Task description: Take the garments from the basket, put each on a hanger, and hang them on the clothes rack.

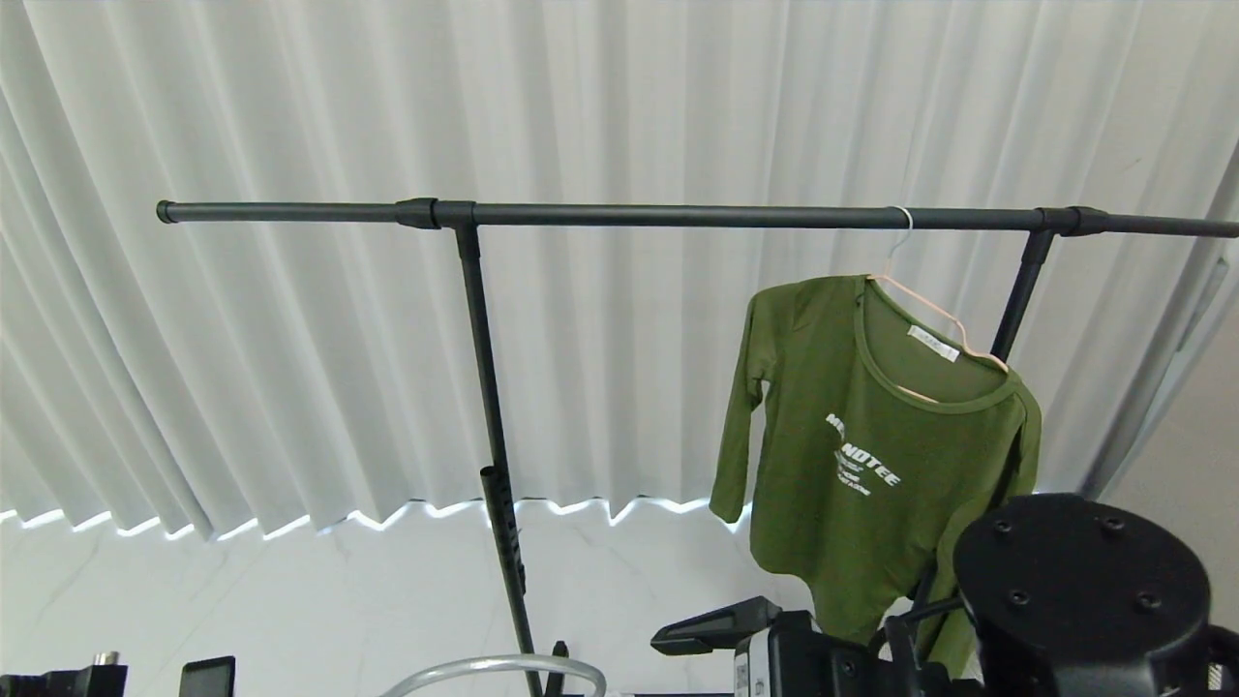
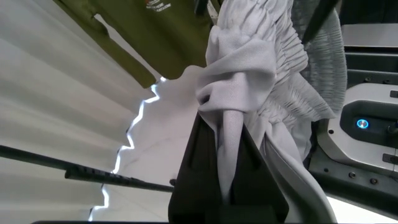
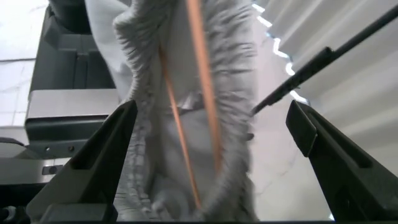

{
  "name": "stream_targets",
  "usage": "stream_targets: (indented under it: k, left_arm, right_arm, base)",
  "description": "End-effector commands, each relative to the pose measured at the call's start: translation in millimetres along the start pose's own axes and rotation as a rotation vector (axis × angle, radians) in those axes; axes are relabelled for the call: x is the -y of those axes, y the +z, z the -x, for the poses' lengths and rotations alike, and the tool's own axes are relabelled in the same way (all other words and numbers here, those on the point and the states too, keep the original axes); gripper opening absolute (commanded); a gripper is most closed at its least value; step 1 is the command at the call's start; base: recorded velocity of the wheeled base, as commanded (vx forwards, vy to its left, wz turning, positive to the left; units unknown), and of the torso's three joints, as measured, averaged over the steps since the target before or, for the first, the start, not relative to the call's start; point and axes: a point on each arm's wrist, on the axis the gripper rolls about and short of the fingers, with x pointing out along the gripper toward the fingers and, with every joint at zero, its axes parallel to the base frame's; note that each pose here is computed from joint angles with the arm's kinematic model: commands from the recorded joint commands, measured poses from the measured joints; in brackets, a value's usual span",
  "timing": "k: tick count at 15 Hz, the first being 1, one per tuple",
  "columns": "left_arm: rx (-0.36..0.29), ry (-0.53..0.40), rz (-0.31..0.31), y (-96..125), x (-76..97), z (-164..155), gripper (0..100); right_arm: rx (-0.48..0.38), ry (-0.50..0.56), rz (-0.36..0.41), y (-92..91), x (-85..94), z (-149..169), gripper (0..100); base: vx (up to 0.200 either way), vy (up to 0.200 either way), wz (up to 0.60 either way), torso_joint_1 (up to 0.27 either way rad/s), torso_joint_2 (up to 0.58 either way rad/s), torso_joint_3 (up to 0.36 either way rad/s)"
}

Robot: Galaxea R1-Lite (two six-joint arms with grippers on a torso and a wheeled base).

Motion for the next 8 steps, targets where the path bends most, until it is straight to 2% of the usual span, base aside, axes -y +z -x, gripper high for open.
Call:
stream_targets:
  k: [1, 4, 5, 8]
  left_arm:
    - [0.003, 0.002, 0.0, 0.8, -0.4, 0.2, 0]
    - [0.007, 0.002, -0.001, 1.3, -0.5, 0.6, 0]
    - [0.012, 0.005, -0.002, 1.6, -0.3, 1.8, 0]
    - [0.013, 0.006, -0.002, 1.6, -0.3, 2.2, 0]
  right_arm:
    - [-0.021, 0.012, -0.003, -3.5, -0.9, -7.2, 100]
    - [-0.026, 0.012, -0.007, -4.8, -1.2, -7.2, 100]
    - [-0.034, 0.009, -0.01, -6.5, -0.8, -8.6, 0]
    - [-0.047, -0.018, -0.025, -10.2, 6.4, -11.4, 0]
  base:
    - [0.0, 0.0, 0.0, 0.0, 0.0, 0.0]
    - [0.0, 0.0, 0.0, 0.0, 0.0, 0.0]
    - [0.0, 0.0, 0.0, 0.0, 0.0, 0.0]
    - [0.0, 0.0, 0.0, 0.0, 0.0, 0.0]
